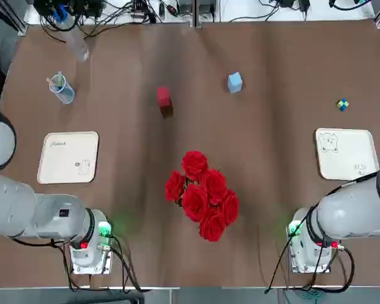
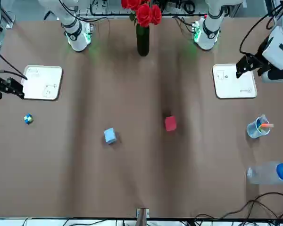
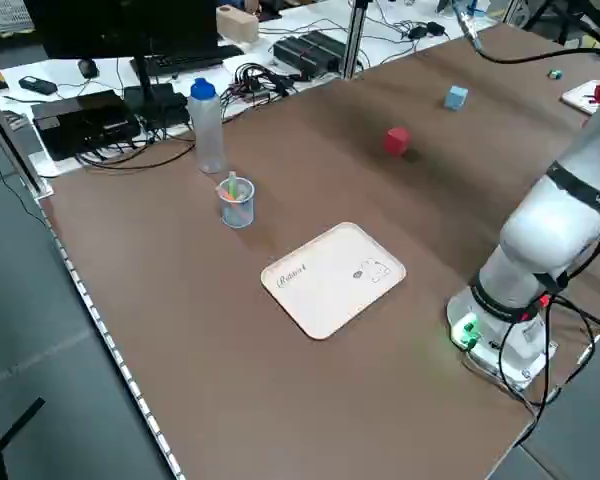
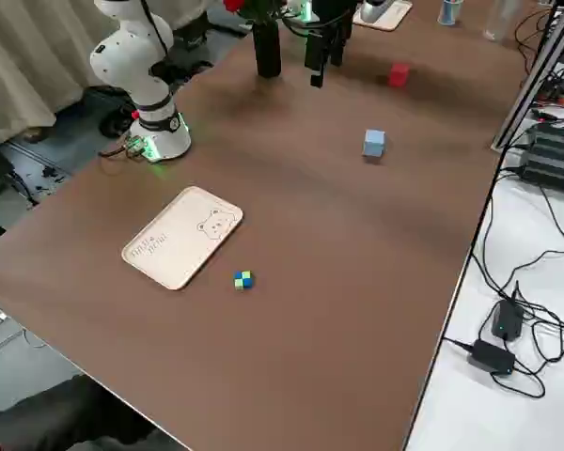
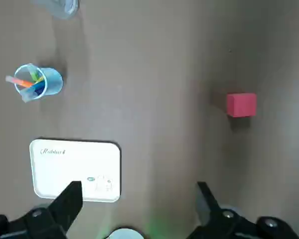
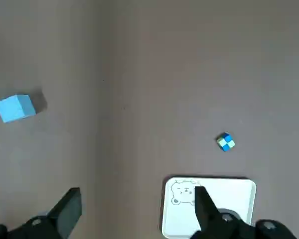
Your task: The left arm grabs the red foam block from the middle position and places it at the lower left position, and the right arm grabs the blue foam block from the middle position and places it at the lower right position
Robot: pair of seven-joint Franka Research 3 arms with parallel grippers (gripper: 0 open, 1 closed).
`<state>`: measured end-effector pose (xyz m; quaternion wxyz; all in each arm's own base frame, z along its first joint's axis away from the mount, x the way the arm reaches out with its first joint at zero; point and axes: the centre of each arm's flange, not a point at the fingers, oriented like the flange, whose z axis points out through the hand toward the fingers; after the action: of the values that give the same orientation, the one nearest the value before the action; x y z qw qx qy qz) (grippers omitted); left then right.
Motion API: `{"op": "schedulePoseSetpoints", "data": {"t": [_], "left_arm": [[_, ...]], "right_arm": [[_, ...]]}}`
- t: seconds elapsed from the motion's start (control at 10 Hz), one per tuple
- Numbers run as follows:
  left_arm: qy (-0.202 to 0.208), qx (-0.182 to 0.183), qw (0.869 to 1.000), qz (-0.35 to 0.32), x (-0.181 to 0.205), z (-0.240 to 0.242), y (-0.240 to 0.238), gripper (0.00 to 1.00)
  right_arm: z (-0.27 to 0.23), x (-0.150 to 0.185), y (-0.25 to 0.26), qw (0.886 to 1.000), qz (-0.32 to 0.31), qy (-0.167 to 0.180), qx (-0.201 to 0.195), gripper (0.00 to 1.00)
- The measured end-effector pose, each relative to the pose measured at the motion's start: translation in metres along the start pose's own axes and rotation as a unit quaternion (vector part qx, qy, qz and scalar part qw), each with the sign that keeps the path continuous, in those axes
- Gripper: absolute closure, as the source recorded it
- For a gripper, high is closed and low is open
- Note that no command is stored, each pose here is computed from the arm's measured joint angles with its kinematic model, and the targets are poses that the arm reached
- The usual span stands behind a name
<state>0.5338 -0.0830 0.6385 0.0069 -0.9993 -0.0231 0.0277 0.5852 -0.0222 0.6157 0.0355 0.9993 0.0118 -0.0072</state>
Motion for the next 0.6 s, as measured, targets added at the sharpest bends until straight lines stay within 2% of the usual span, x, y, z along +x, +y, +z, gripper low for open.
{"op": "schedulePoseSetpoints", "data": {"t": [0.4,0.6], "left_arm": [[-0.007,-0.001,1.0,0.007,0.004,0.009,0.008,0.0],[-0.021,-0.014,1.0,0.006,0.027,0.043,0.026,0.0]], "right_arm": [[0.0,0.0,0.0,1.0,0.0,0.0,0.0,0.0],[0.001,0.0,-0.001,1.0,-0.001,-0.002,0.0,0.0]]}}
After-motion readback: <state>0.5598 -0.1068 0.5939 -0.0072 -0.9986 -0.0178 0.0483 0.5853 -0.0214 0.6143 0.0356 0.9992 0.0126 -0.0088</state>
